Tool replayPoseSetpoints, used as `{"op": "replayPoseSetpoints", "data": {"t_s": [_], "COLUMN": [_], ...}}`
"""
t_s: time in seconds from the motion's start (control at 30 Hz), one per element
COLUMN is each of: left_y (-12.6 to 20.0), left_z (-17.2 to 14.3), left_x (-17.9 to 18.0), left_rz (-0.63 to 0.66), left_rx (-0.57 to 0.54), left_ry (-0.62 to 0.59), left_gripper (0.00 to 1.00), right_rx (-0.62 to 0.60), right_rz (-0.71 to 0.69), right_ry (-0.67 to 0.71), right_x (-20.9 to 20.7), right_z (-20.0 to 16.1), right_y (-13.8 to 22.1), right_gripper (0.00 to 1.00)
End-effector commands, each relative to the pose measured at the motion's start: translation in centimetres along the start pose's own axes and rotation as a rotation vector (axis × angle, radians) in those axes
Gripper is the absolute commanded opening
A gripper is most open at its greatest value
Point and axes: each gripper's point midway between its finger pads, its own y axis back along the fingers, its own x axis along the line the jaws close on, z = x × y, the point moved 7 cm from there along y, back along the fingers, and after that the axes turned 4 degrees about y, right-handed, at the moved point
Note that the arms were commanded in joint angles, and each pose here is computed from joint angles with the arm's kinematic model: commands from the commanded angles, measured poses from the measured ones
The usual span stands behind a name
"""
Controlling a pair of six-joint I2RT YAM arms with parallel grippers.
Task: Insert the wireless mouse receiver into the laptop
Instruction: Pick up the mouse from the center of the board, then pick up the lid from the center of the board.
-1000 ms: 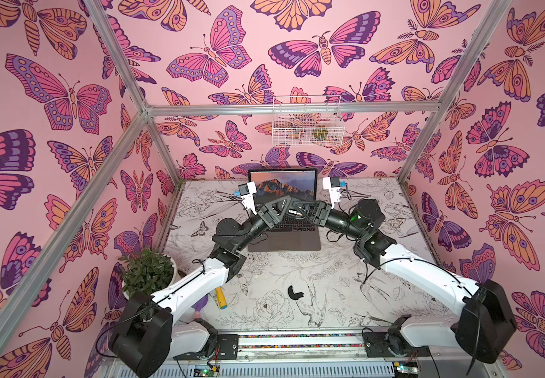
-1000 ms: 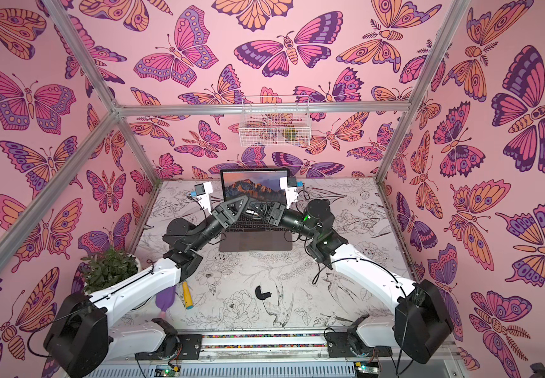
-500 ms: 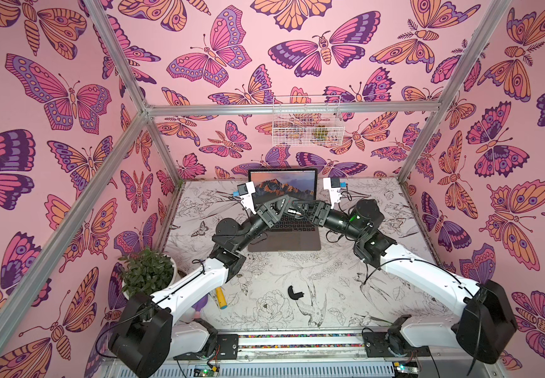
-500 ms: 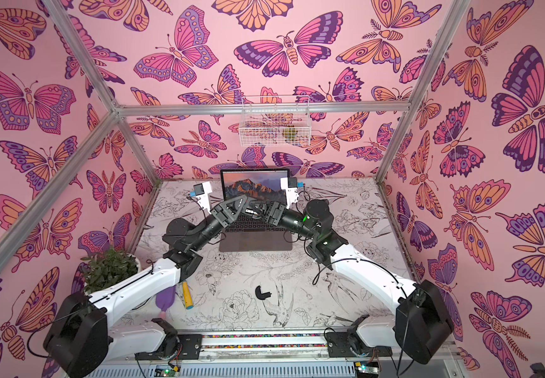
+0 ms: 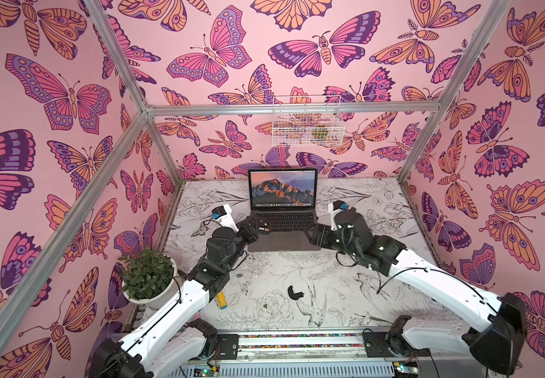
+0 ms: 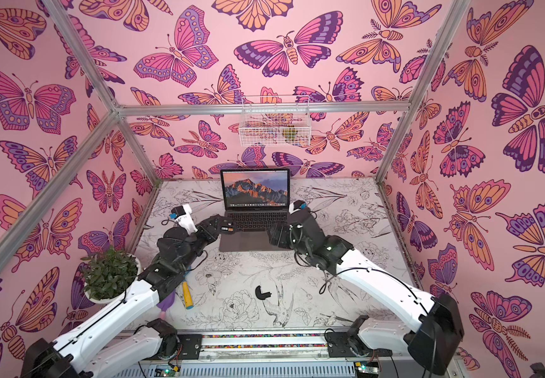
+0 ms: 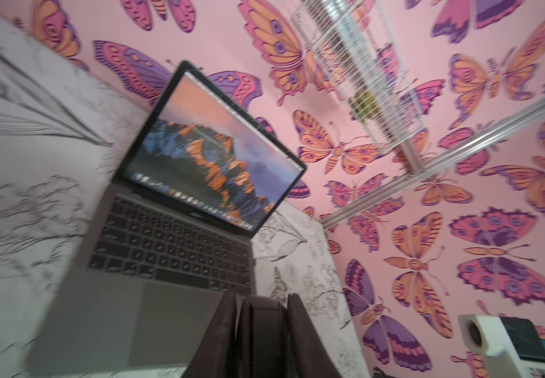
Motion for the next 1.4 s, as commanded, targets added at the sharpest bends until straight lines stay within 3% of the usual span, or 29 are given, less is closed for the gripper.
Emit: {"op": "replayPoseSetpoints", "data": {"t_s": [0.0,0.13,0.4,0.9,1.1,1.37], "left_y": [1.3,2.6,4.3,5.4,5.4,4.6], "left_z": [-1.2,-1.9,-3.1,-3.4,-3.5,-3.6], "left_x": [4.1,5.8,7.6,8.0,8.0,7.8], "left_rz": [0.207,0.271,0.308,0.293,0.293,0.289], "left_rx": [0.031,0.05,0.078,0.08,0.083,0.097], "left_ry": [-0.095,-0.096,-0.052,-0.031,-0.034,-0.031], "left_gripper": [0.0,0.0,0.0,0.0,0.0,0.0], "right_rx": [0.308,0.499,0.578,0.572,0.56,0.371], "right_rz": [-0.2,-0.211,-0.226,-0.246,-0.338,-0.333], "right_ry": [0.219,0.389,0.459,0.525,0.541,0.411], "right_x": [-0.9,2.5,5.3,5.9,4.4,0.8], "right_z": [-5.9,-10.9,-16.2,-17.5,-17.5,-13.2], "right_y": [-1.3,-4.0,-7.4,-11.3,-11.9,-10.8], "right_gripper": [0.77,0.75,0.65,0.34,0.24,0.03]}}
